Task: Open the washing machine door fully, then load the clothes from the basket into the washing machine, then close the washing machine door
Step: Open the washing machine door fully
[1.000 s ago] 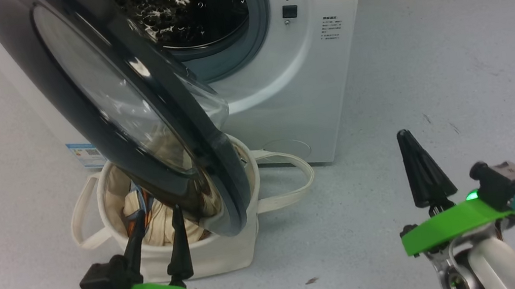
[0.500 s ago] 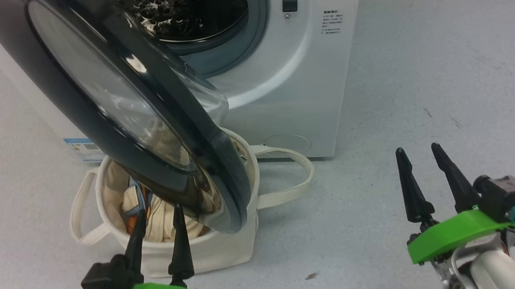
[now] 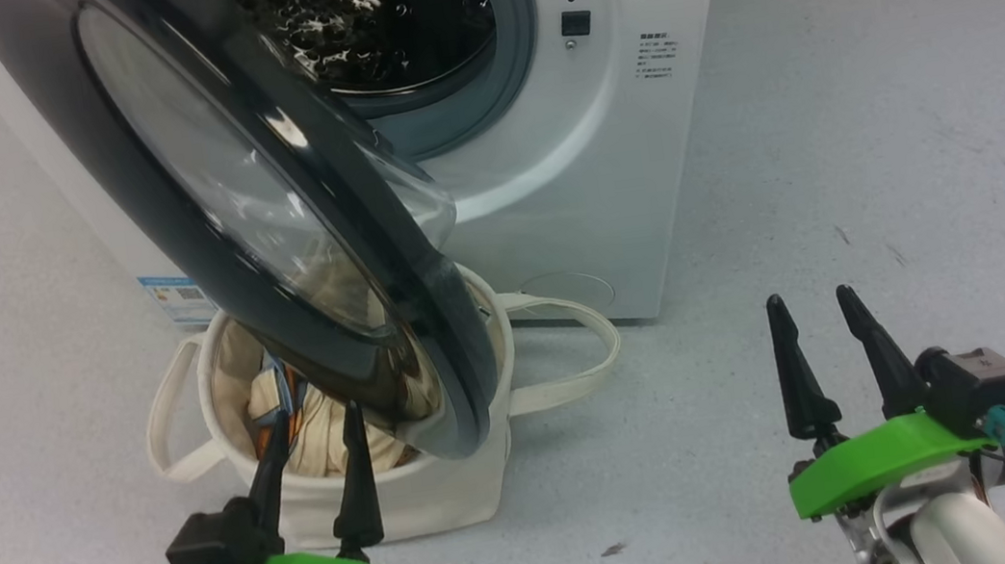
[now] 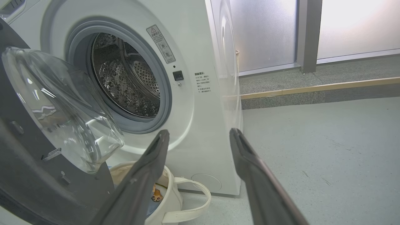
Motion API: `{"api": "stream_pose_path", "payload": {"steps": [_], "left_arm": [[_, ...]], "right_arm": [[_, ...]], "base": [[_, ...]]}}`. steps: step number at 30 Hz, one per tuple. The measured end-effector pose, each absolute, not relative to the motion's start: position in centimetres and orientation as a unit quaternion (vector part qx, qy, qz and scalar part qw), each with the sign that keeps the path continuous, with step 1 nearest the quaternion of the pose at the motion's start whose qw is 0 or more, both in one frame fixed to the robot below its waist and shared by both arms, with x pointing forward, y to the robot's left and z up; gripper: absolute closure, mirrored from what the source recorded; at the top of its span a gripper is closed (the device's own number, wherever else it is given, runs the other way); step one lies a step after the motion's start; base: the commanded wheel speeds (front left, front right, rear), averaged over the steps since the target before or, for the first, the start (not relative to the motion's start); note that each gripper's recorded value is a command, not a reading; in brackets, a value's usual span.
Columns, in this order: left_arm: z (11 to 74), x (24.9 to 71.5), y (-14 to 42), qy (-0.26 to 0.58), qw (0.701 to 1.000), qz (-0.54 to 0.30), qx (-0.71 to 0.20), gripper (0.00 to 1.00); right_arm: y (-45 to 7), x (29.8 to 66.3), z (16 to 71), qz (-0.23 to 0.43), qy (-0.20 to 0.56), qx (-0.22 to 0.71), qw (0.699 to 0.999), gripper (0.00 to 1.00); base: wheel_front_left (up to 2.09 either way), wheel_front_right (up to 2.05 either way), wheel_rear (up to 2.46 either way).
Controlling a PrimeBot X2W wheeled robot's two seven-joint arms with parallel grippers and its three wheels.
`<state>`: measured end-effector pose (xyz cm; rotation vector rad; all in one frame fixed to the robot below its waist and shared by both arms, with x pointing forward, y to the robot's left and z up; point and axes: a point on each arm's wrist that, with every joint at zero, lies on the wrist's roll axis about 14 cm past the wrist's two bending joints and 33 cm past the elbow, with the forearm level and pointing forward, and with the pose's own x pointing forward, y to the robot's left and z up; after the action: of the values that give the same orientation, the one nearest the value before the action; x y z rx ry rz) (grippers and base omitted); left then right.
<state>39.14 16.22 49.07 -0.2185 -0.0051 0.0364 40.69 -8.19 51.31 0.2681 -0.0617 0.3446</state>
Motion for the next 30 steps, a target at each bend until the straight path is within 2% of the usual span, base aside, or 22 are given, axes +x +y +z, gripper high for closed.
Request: {"api": "stream_pose_path", "payload": {"steps": [26,30], "left_arm": [[48.6,39.3,15.8,0.004,0.994,0.013,-0.109,0.00],[50.2,39.7,15.8,-0.020,0.994,0.009,-0.109,0.00]], "right_arm": [[-8.6,40.6,49.8,0.159,-0.008,0.136,0.978,0.00],[-8.5,40.6,49.5,0.160,-0.003,0.138,0.978,0.00]], "base": [[0.00,0.00,0.00],[0.00,0.00,0.00]]}}
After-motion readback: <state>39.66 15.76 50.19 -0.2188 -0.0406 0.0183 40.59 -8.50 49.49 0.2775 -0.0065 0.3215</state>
